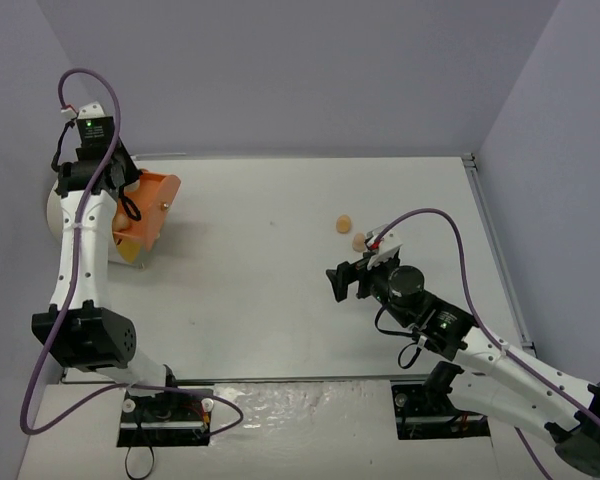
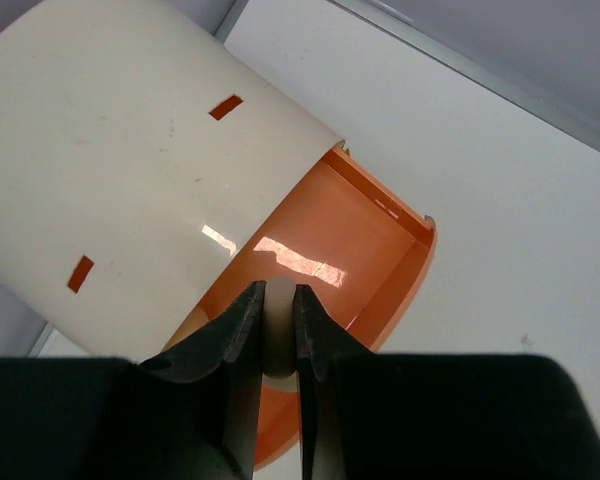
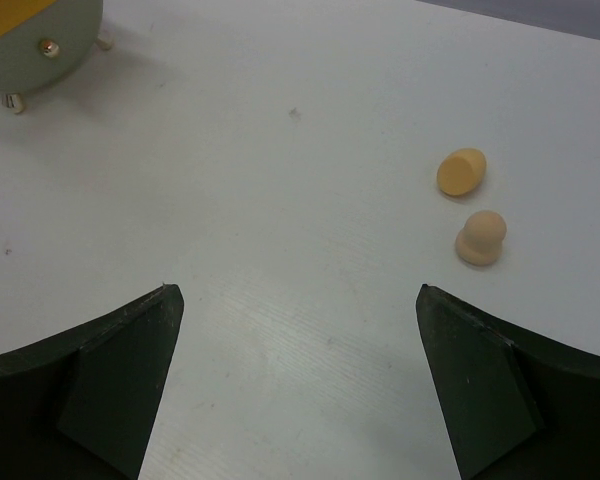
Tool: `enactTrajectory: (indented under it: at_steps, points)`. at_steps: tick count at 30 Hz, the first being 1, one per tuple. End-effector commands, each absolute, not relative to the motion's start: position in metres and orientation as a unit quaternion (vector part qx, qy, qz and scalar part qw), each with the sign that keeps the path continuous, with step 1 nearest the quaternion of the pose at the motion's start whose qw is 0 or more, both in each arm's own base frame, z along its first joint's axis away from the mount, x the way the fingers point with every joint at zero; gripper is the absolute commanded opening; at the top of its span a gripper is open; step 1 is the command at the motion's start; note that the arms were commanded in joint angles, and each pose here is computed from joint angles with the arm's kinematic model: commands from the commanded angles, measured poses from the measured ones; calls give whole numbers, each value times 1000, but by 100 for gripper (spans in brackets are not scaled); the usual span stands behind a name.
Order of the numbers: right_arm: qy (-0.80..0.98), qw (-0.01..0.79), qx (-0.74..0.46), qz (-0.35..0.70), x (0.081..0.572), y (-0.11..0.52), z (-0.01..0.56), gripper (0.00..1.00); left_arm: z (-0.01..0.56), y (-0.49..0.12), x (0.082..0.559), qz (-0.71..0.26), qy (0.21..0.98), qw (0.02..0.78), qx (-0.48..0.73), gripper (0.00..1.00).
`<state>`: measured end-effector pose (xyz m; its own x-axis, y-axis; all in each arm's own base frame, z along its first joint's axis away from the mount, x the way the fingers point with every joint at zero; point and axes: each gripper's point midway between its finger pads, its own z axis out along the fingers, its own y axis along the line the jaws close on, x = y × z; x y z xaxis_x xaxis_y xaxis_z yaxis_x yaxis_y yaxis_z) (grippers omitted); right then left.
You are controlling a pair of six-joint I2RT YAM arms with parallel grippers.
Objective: Organize the makeup
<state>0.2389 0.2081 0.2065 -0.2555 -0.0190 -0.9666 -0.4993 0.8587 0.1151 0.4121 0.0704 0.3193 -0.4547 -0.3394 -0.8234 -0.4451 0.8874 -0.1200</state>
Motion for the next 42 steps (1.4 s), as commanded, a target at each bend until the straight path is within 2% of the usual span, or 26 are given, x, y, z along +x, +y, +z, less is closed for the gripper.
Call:
enactTrajectory:
  at_steps: [1, 11, 20, 26, 30, 33, 40, 42]
  points:
    - [749, 616, -146, 196, 248, 202, 226, 100, 331, 77, 429, 48, 830, 507, -226, 14]
    - [757, 611, -141, 185, 251, 198, 219, 100, 327, 79, 420, 52, 822, 517, -233, 48]
    - [768, 609, -110, 163, 260, 187, 223, 100, 354, 71, 398, 30, 806, 542, -236, 56]
    - [805, 579, -41, 126, 296, 151, 206, 99, 391, 36, 355, -48, 794, 570, -205, 69]
    - [831, 547, -19, 103, 323, 133, 185, 98, 382, 8, 326, -92, 804, 563, -171, 82]
    - [853, 515, -14, 83, 344, 125, 163, 97, 373, -19, 302, -127, 806, 562, -132, 88]
    - [875, 477, -36, 78, 388, 135, 129, 89, 297, -68, 274, -169, 838, 517, -47, 92]
    - [882, 463, -42, 75, 399, 139, 115, 81, 273, -74, 271, -168, 849, 499, -39, 92]
